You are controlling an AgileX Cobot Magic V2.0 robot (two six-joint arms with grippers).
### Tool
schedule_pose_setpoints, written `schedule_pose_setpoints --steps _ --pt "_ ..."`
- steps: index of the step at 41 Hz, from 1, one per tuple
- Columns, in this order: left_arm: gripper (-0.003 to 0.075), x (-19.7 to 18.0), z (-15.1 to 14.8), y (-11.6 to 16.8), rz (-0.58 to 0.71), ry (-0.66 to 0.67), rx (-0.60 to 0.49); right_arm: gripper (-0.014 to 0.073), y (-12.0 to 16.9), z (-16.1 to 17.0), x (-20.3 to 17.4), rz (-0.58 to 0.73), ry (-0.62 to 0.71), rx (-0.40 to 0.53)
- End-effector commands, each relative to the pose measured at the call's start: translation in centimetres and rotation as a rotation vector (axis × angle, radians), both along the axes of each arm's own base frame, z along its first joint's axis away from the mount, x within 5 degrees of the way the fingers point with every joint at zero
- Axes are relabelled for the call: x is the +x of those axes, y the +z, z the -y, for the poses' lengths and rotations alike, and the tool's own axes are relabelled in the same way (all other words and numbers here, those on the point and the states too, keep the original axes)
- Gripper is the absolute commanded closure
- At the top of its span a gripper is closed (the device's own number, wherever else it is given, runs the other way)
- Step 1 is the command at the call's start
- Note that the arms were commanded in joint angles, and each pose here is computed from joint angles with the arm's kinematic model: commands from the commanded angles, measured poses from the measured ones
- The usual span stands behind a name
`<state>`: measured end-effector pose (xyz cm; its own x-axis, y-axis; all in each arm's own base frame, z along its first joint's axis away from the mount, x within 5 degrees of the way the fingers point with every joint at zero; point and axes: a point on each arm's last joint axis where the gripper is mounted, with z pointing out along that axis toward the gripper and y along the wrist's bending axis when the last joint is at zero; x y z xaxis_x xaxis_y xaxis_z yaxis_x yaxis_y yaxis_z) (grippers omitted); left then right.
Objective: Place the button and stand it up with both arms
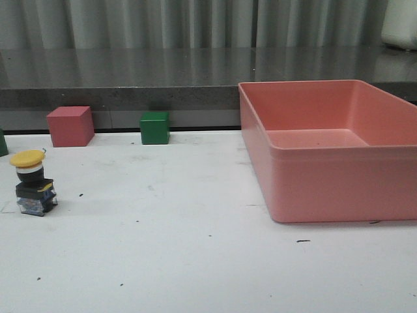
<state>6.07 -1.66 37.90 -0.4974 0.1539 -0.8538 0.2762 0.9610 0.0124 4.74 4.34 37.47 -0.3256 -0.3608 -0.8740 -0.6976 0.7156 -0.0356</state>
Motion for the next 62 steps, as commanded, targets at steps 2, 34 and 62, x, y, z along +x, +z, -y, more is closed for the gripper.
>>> schedule_pose_setpoints --steps 2,34,62 --pt "0.0740 0.2 0.1 1.6 0.099 -0.001 -0.041 0.0712 1.2 0.0 0.2 0.076 -0.003 0.045" --pt "0.0740 -0.2 -1.1 -8.1 0.637 0.171 -0.115 0.0712 1.2 0.0 0.2 0.073 -0.003 0.042" --pt "0.0740 -0.6 -1.7 -17.1 0.638 0.293 -0.182 0.0712 1.1 0.0 0.2 0.072 -0.003 0.041"
